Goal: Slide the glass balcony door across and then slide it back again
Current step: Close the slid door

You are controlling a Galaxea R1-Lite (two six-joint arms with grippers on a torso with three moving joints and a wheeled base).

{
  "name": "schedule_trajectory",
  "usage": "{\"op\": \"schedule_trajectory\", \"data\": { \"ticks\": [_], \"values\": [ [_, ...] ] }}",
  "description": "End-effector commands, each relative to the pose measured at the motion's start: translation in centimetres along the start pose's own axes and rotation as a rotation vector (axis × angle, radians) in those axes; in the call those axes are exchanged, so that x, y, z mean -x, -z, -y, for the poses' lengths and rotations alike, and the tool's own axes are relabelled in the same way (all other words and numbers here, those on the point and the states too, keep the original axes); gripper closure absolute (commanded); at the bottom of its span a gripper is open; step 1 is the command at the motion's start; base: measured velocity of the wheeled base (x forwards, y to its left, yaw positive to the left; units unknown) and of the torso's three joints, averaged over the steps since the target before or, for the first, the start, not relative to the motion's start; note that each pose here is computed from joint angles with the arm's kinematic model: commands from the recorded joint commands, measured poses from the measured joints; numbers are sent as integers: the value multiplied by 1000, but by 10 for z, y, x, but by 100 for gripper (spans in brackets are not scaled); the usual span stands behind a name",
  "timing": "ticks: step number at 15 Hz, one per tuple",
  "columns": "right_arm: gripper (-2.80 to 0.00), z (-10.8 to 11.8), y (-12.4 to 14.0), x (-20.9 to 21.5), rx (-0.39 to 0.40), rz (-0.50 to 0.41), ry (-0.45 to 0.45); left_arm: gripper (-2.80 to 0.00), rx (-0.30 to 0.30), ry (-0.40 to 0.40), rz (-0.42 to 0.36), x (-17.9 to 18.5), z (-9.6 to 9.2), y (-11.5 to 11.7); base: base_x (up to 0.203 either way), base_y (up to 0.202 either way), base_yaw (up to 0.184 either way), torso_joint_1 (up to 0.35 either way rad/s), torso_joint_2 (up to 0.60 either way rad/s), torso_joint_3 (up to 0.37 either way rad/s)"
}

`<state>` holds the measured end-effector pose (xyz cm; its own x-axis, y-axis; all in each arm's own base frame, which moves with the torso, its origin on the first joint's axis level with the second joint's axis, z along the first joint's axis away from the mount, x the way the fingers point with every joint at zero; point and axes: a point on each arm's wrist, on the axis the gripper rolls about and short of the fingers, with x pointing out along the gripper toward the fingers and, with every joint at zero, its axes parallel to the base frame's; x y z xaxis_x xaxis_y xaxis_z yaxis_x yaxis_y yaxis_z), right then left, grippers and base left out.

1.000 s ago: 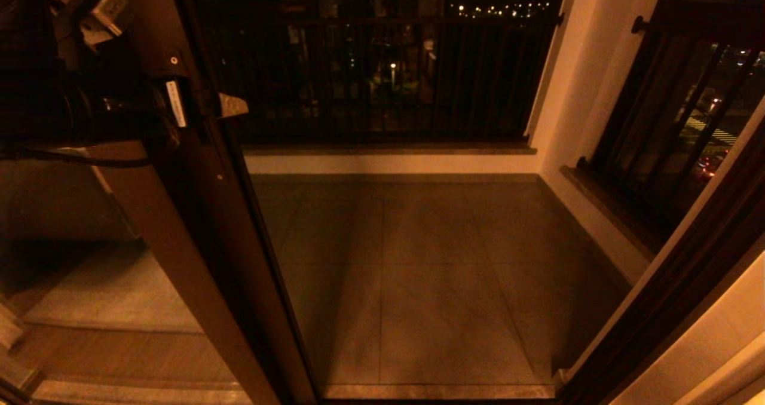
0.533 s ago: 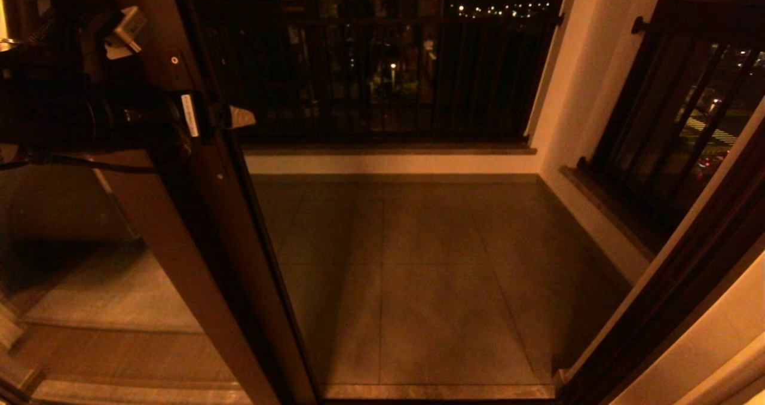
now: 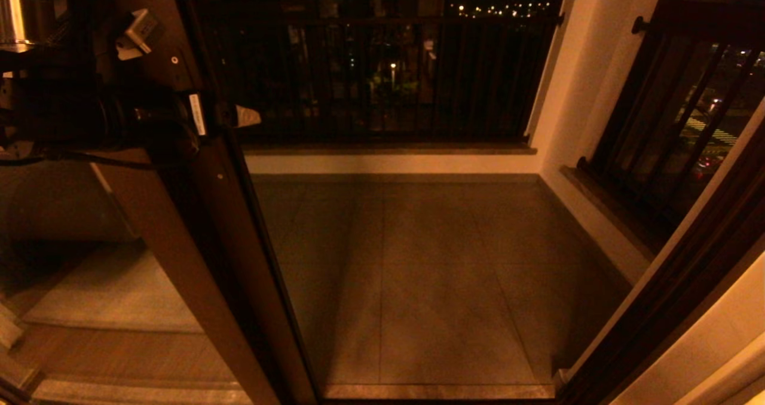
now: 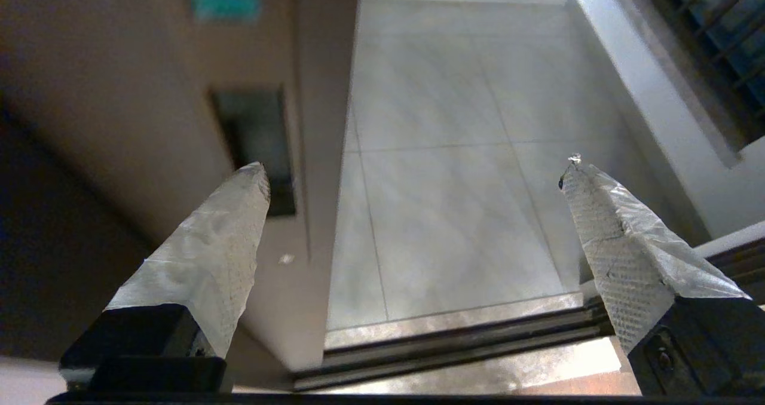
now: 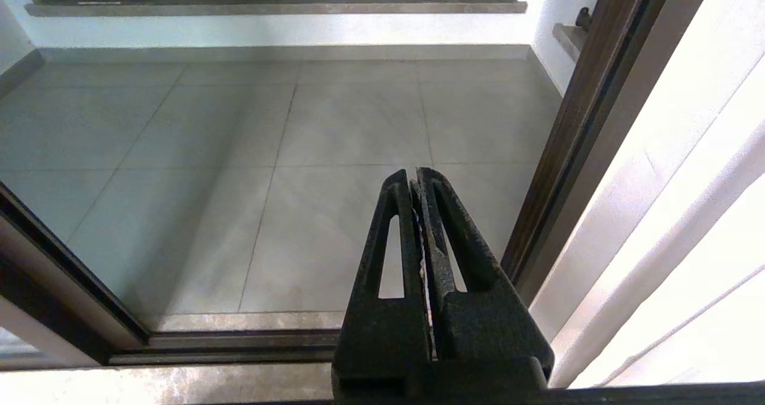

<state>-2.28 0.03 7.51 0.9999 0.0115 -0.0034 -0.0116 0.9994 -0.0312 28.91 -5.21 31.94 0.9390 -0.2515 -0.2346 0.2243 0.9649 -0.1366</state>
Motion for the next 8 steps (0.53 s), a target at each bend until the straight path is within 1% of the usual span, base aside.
{"op": "schedule_trajectory", "data": {
  "ticks": [1, 3, 4, 8],
  "values": [
    [0, 0, 0, 0, 1, -1, 1, -280, 1, 2, 0, -8, 0, -2, 0, 0, 0, 0, 0, 0],
    [0, 0, 0, 0, 1, -1, 0, -280, 0, -5, -3, -12, -3, -2, 0, 0, 0, 0, 0, 0],
    [0, 0, 0, 0, 1, -1, 1, -280, -8, 6, -9, -14, -3, 0, 0, 0, 0, 0, 0, 0],
    [0, 0, 0, 0, 1, 0, 1, -280, -8, 77, -16, -12, -2, 1, 0, 0, 0, 0, 0, 0]
  ]
}}
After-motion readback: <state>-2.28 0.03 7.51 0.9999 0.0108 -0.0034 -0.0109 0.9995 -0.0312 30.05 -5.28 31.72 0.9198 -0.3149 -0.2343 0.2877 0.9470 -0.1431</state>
